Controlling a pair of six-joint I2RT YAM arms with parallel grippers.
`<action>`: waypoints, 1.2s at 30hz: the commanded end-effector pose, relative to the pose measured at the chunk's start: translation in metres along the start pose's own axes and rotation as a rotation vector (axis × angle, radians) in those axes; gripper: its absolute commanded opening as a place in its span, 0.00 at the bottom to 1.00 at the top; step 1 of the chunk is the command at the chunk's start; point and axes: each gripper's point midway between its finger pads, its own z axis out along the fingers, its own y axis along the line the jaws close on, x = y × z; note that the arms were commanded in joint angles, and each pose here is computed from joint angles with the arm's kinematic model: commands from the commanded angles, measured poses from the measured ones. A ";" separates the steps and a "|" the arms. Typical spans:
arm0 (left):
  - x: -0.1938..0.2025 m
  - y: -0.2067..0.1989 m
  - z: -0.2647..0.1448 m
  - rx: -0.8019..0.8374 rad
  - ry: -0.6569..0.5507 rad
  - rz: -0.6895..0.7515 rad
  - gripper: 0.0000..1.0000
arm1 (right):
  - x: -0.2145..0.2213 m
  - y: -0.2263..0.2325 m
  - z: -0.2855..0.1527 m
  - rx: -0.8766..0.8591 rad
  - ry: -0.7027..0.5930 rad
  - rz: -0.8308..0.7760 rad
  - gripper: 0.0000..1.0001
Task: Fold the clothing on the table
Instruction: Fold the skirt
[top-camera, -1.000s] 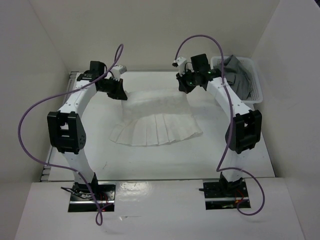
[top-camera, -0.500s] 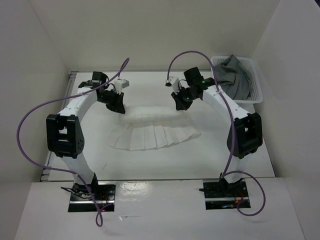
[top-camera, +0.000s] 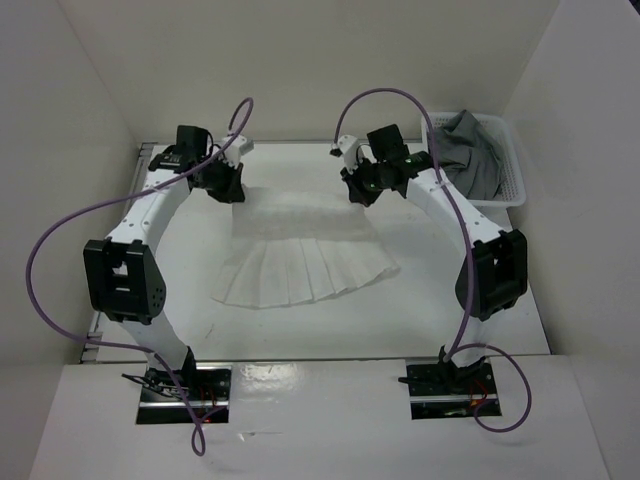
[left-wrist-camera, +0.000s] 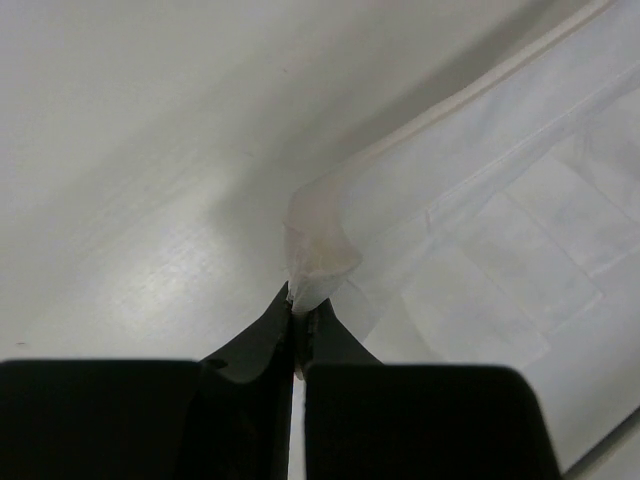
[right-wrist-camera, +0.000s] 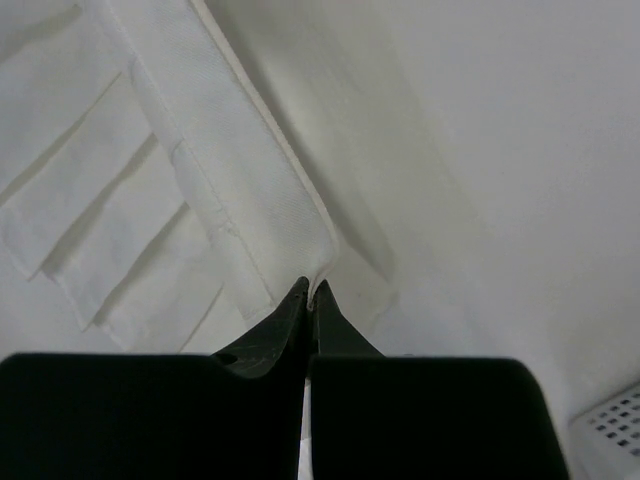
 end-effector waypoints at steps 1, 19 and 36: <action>-0.047 0.061 -0.054 -0.312 -0.136 0.018 0.00 | -0.022 -0.063 -0.042 0.289 -0.033 0.034 0.00; -0.062 0.093 -0.034 -0.409 -0.168 0.009 0.00 | -0.013 -0.109 -0.036 0.535 -0.015 0.085 0.00; 0.035 0.031 -0.035 -0.264 0.051 0.130 0.00 | 0.040 0.009 -0.051 0.030 0.145 -0.072 0.00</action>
